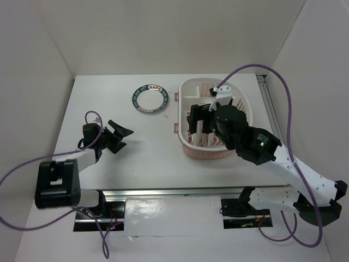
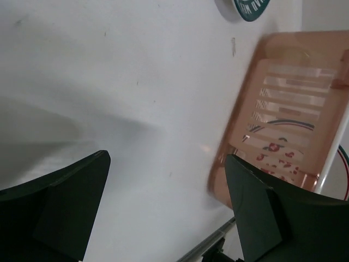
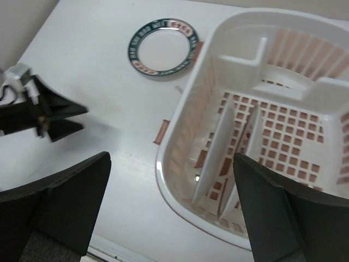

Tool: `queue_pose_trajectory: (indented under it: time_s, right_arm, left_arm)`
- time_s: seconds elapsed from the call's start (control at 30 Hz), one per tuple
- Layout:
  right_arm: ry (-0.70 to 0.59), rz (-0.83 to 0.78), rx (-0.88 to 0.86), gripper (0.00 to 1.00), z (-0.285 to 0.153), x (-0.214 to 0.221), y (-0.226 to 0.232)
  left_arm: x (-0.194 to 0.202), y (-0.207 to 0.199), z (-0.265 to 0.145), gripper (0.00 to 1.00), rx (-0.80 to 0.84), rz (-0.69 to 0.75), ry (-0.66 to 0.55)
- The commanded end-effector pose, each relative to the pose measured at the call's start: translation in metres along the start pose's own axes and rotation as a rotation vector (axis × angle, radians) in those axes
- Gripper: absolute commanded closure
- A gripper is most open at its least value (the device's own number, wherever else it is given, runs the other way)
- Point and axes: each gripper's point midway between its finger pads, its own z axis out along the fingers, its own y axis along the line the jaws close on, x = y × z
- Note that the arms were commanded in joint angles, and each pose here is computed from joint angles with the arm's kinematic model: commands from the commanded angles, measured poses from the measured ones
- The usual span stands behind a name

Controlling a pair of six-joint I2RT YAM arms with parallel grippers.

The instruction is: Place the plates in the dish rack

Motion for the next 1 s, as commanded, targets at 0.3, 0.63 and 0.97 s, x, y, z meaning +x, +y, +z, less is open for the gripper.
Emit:
queue_pose_trajectory:
  time_s: [0.3,0.63,0.97]
  right_arm:
    - [-0.009,-0.064,-0.244,0.00,0.002,0.000,0.052]
    - [-0.039,-0.083,-0.240,0.00,0.010,-0.003,0.058]
    - [-0.038,-0.075,-0.338,0.00,0.006,0.001,0.074]
  left_arm:
    - [-0.073,-0.018,0.110,0.00,0.053,-0.060,-0.213]
    - [-0.081,-0.018,0.204,0.08,-0.145,-0.113,-0.198]
    - [-0.082,0.007,0.218,0.90,-0.337,-0.090,-0.253]
